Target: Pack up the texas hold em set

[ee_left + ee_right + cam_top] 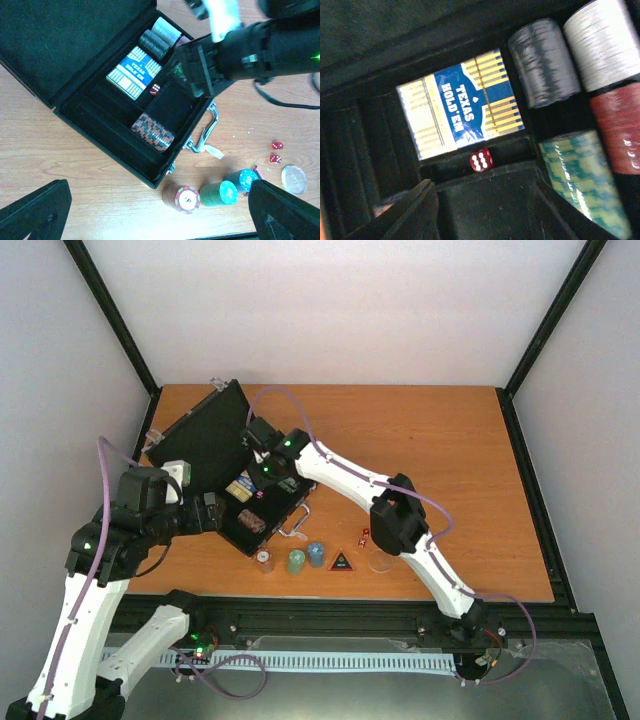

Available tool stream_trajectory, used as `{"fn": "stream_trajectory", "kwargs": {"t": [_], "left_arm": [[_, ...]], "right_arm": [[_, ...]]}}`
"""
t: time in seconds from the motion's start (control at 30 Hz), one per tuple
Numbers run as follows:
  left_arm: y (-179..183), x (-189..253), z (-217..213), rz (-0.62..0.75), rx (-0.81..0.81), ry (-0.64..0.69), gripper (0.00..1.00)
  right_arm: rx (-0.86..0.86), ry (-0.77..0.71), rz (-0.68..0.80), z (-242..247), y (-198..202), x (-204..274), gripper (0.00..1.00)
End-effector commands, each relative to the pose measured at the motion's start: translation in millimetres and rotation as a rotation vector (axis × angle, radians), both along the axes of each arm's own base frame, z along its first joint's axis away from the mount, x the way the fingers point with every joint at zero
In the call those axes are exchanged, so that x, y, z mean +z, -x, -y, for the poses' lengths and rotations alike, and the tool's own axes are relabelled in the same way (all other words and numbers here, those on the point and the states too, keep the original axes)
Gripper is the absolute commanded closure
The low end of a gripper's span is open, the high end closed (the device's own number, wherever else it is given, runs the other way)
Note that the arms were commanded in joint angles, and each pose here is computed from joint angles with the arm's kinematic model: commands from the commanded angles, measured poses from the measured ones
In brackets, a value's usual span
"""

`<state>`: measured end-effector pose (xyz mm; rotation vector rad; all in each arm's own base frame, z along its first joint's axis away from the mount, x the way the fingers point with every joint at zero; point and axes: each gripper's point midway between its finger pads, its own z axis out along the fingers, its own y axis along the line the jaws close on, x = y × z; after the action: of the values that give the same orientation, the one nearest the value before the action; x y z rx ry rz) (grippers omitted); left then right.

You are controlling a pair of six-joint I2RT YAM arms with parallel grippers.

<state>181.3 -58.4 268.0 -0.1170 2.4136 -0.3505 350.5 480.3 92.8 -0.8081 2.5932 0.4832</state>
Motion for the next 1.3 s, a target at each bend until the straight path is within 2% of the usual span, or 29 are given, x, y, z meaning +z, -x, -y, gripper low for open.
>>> {"fn": "stream_trajectory", "kwargs": {"t": [0.0,0.13,0.27,0.43,0.6,0.73,0.97,1.03,1.23,1.27], "left_arm": [[-2,4,0,0.022,-0.009,-0.010,0.00],[-4,2,1,0.020,-0.016,-0.012,0.00],[-8,0,4,0.014,-0.025,-0.008,0.00],[-12,-5,10,0.002,-0.045,0.007,0.00],[-16,-6,15,-0.006,-0.064,0.018,0.00],[-17,-8,18,-0.015,-0.069,0.031,0.00],[-17,-9,21,-0.019,-0.072,0.044,0.00],[-17,-9,21,-0.021,-0.070,0.046,0.00],[-16,-8,19,-0.019,-0.058,0.051,0.00],[-15,-9,19,-0.020,-0.056,0.051,0.00]], "right_arm": [[-0.015,0.046,0.091,26,11,53,0.38],[-0.089,0.168,0.104,76,24,38,0.01],[-0.215,0.271,0.100,131,42,28,0.00],[-0.370,0.419,0.012,195,72,-4,0.00],[-0.533,0.454,-0.065,243,95,-26,0.11],[-0.619,0.427,-0.133,265,103,-39,0.21],[-0.609,0.382,-0.167,267,101,-47,0.33],[-0.602,0.386,-0.172,265,100,-50,0.40],[-0.616,0.387,-0.203,270,102,-62,0.44],[-0.616,0.381,-0.213,271,103,-64,0.47]]}}
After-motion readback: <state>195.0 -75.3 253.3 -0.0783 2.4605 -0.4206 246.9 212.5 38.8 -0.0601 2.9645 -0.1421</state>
